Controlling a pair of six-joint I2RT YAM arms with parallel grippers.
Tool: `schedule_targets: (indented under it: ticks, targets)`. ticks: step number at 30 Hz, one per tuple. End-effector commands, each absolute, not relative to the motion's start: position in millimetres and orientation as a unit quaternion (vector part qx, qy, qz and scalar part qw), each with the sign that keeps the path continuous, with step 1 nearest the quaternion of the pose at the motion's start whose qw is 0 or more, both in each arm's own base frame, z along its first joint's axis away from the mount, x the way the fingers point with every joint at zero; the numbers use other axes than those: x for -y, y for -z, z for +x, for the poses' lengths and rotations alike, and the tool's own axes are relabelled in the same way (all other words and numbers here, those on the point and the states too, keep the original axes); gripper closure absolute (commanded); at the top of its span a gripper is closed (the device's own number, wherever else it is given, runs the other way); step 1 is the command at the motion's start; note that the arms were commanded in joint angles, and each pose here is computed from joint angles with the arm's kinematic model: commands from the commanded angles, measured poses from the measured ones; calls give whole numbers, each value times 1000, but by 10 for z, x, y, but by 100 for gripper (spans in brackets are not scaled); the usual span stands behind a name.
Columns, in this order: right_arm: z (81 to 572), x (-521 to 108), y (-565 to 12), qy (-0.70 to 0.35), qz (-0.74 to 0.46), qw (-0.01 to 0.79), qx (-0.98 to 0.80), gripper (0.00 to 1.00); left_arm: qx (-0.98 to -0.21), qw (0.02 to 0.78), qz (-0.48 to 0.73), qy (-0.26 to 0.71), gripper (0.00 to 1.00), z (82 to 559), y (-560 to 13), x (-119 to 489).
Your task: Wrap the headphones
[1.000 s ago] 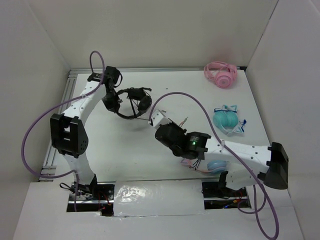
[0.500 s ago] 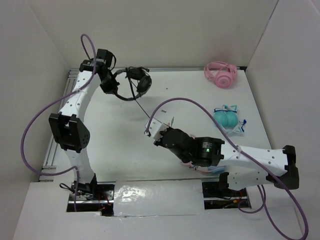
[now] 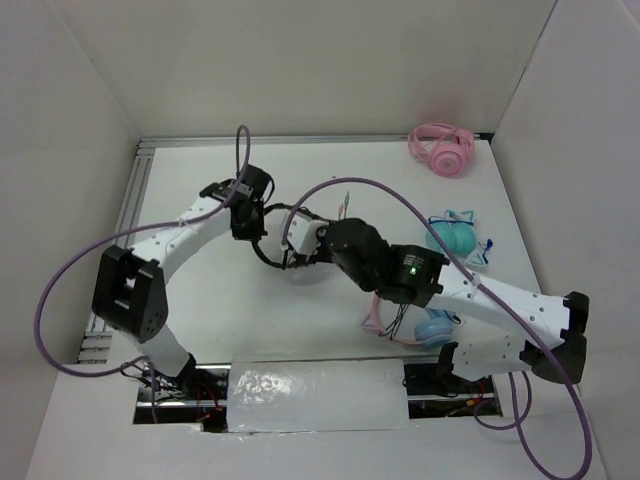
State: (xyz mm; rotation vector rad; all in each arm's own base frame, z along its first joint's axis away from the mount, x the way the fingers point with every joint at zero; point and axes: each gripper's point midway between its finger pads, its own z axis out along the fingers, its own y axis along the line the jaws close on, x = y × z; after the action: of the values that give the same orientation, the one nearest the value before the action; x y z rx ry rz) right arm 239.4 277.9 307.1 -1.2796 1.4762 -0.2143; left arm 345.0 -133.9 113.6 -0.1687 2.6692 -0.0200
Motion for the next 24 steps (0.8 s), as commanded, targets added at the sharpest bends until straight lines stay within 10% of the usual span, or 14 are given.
schedule_targets:
  ticks: [1,11,24]
  targets:
    - [2654,-2760,-3566,65,-526,605,-594,100,-933,356,27,42,100,3577,-1531,1603]
    - [3184,-2584,-3260,-116,-504,579,-630,100,-886,403,129,191,100,2886,-1907,2152]
    - [2477,-3034,-2438,-471,-440,457,-613,89,-764,528,131,347,100,2656,-3306,2168]
